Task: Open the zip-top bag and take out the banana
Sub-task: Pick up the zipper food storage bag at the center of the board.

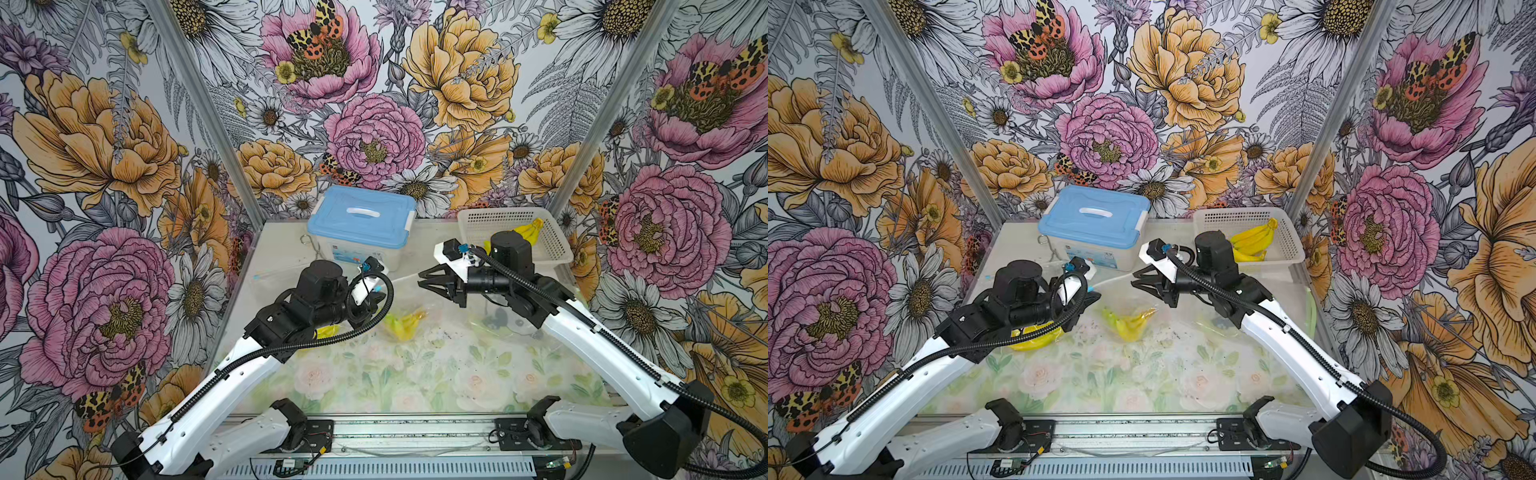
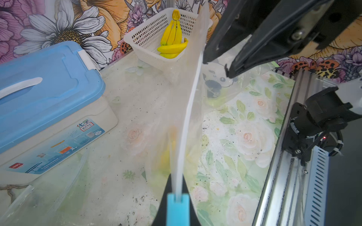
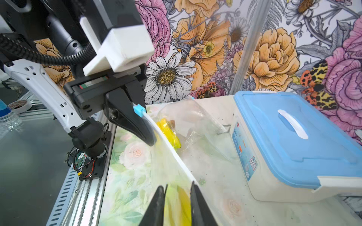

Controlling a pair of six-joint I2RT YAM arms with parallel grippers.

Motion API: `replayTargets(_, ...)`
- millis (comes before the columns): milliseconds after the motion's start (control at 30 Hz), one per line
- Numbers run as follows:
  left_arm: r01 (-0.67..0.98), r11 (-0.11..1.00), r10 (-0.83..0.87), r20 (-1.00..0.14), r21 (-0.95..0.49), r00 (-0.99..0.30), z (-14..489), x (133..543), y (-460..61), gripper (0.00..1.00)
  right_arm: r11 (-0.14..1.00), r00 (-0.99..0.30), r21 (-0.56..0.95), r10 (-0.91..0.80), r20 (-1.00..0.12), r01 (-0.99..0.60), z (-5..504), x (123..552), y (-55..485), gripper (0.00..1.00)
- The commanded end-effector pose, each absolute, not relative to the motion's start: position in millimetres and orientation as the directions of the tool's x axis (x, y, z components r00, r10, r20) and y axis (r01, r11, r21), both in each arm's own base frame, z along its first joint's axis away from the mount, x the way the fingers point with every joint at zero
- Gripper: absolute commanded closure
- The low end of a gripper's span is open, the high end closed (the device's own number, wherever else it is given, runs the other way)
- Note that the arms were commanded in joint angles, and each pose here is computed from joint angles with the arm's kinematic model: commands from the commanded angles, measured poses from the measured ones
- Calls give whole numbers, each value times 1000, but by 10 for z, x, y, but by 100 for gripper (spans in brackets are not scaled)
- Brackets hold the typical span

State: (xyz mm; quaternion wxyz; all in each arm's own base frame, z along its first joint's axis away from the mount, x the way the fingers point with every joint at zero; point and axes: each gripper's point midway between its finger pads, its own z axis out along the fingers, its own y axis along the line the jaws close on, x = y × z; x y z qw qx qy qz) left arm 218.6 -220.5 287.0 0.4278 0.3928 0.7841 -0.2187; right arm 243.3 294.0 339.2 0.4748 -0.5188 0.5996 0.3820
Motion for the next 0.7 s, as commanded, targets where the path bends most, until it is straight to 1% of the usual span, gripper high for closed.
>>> replayTargets(0,830,557,427,-853,-12,-299,2967,2105,-2228,100,73,103,-121,-211,-972,-990,3658,2320,3059,70)
replayTargets(33,832,555,429,-852,-13,-299,2964,2104,-2232,100,65,102,-119,-211,-972,-991,3653,2312,3087,67)
replayTargets(100,836,548,438,-848,-11,-298,2958,2105,-2240,100,40,108,-119,-211,-972,-992,3634,2274,3139,55)
replayTargets(133,839,544,443,-846,-8,-295,2956,2107,-2247,100,30,108,-117,-211,-971,-993,3625,2255,3155,52)
replayTargets(200,843,538,455,-840,-5,-295,2945,2113,-2251,100,5,114,-118,-206,-972,-993,3617,2214,3172,42)
replayTargets(300,853,522,466,-835,-7,-292,2939,2101,-2270,100,-19,132,-131,-210,-969,-991,3565,2180,3185,35)
replayTargets(467,864,503,478,-827,-18,-296,2931,2094,-2308,100,-27,164,-162,-224,-961,-986,3499,2197,3193,34)
replayTargets(667,872,488,482,-827,-23,-291,2951,2110,-2360,100,-41,149,-143,-242,-959,-989,3406,2199,3228,39)
